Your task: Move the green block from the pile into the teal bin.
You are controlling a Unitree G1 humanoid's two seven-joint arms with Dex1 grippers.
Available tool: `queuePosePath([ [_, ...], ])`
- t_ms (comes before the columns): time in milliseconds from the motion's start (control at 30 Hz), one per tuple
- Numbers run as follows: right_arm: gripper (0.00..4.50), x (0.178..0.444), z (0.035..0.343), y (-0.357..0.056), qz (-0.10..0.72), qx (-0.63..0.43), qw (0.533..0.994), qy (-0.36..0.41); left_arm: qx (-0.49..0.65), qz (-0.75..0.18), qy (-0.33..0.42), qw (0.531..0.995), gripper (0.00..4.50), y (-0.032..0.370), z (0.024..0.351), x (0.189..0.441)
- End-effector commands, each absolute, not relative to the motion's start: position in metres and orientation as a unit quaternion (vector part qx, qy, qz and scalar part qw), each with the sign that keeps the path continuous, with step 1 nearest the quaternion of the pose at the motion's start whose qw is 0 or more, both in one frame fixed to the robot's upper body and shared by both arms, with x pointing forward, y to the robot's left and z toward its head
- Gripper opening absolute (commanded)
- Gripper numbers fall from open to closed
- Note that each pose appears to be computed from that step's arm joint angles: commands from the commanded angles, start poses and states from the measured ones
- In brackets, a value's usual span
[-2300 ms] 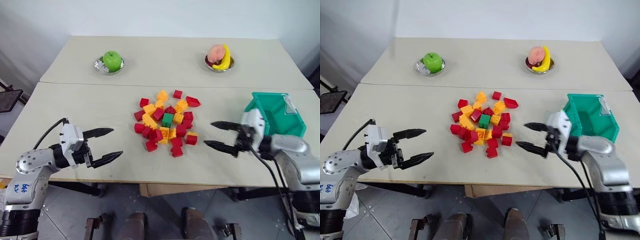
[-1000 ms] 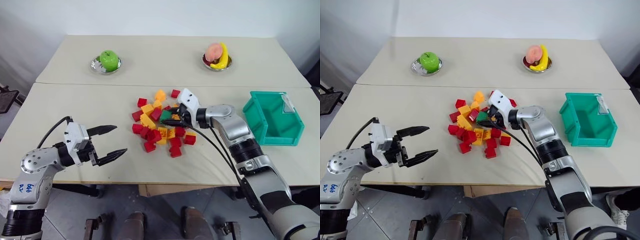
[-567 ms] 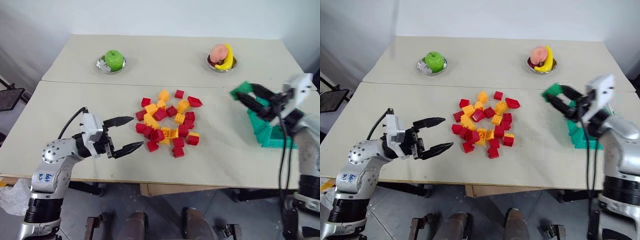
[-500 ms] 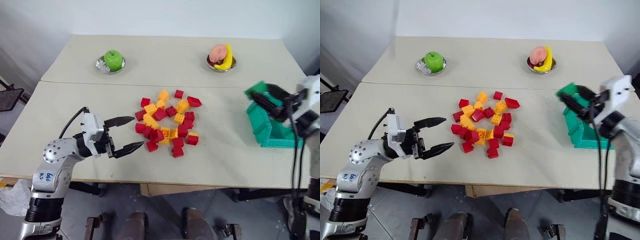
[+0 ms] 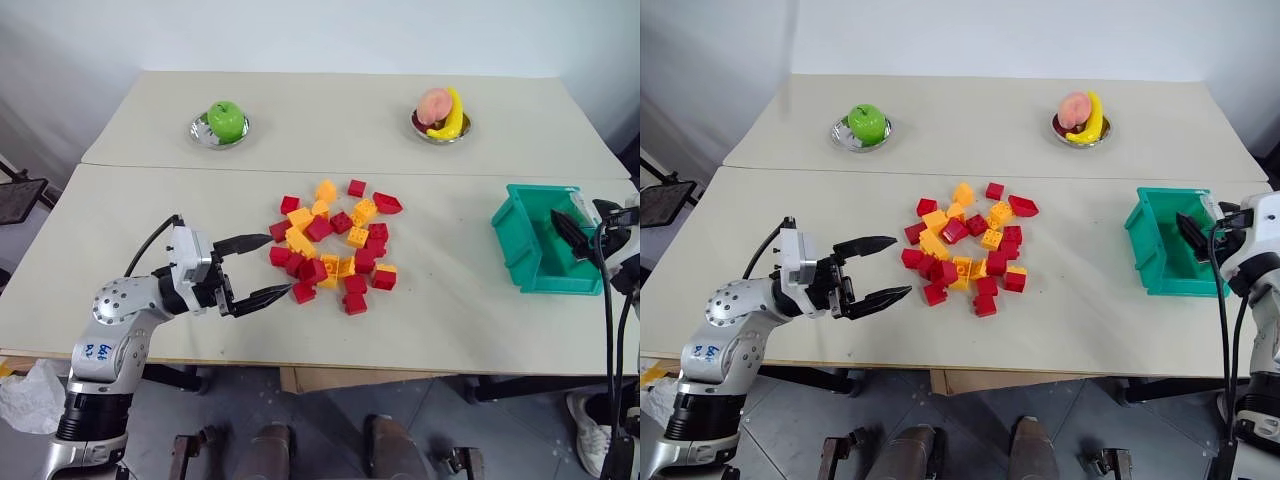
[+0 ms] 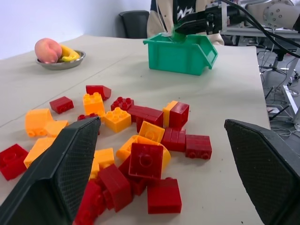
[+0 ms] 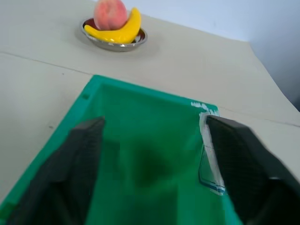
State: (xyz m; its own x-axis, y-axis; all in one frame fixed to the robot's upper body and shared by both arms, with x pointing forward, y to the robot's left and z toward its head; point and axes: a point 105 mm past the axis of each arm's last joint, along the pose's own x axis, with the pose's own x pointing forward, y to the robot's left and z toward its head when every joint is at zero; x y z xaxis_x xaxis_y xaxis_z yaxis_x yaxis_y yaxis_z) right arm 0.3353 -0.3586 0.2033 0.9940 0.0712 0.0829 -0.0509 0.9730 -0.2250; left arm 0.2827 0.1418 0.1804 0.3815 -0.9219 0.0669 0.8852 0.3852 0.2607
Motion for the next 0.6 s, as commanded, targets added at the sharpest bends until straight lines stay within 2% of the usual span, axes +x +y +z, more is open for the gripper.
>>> queuePosePath([
  [33,4.47,0.329,0.236,-0.347,0.063,-0.136,0.981,-0.125,0.107,-0.522,-0.113,0.839,4.50,0.155,0.187,0.283],
  [167,4.47,0.315,0.243,-0.287,0.228,-0.124,0.948,-0.182,0.110,-0.498,-0.120,0.852,4.50,0.162,0.190,0.288],
  [333,4.47,0.297,0.201,-0.211,0.408,-0.148,0.894,-0.114,0.148,-0.446,-0.121,0.874,4.50,0.178,0.189,0.301],
  [467,4.47,0.281,0.177,-0.181,0.458,-0.147,0.872,-0.093,0.153,-0.414,-0.102,0.892,4.50,0.194,0.183,0.304],
  [600,4.47,0.268,0.143,-0.174,0.466,-0.136,0.872,-0.063,0.152,-0.407,-0.077,0.897,4.50,0.209,0.172,0.293],
])
